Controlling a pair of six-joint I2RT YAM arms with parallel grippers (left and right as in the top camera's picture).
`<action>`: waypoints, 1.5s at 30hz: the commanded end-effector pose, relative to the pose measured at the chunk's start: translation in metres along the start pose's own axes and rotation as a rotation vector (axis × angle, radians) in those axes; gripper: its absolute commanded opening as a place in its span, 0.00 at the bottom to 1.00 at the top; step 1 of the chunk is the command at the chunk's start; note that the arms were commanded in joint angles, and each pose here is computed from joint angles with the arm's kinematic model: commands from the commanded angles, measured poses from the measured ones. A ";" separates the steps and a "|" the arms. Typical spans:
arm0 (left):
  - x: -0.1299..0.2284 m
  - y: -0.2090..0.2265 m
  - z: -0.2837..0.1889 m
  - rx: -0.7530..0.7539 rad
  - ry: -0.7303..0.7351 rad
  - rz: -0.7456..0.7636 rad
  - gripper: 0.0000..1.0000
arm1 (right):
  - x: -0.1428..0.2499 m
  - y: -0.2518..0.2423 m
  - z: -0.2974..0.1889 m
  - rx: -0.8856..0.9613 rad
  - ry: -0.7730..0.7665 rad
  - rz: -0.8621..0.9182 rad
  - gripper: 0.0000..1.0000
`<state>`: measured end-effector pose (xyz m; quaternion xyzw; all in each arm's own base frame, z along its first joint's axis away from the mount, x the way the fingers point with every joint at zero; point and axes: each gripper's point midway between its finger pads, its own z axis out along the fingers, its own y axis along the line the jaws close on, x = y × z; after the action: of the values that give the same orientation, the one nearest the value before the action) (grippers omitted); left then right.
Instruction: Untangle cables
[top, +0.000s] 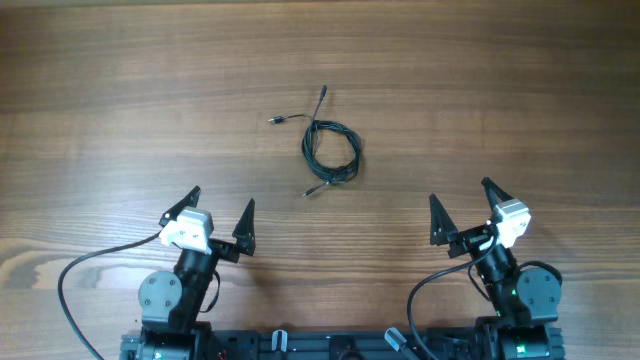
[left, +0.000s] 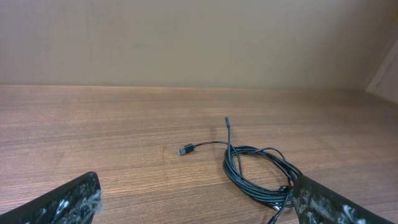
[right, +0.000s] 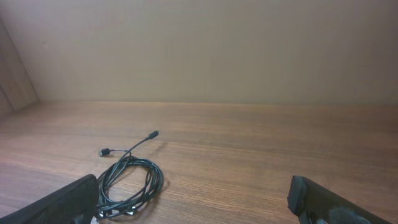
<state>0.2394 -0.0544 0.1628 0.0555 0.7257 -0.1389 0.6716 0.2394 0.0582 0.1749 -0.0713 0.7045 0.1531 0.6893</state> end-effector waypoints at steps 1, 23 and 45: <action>0.002 0.002 0.000 -0.011 -0.001 0.015 1.00 | -0.003 -0.002 -0.001 0.010 -0.013 0.013 1.00; 0.002 -0.006 0.000 0.040 0.000 0.015 1.00 | -0.003 -0.002 -0.001 0.010 -0.013 0.014 1.00; -0.104 -0.054 0.031 0.225 0.330 -0.286 1.00 | -0.018 0.058 -0.010 -0.272 0.241 0.423 1.00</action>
<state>0.2388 -0.0984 0.2486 0.0574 0.7827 -0.2921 0.5466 0.2181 0.1012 0.1562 0.0013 0.7602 0.3716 0.5329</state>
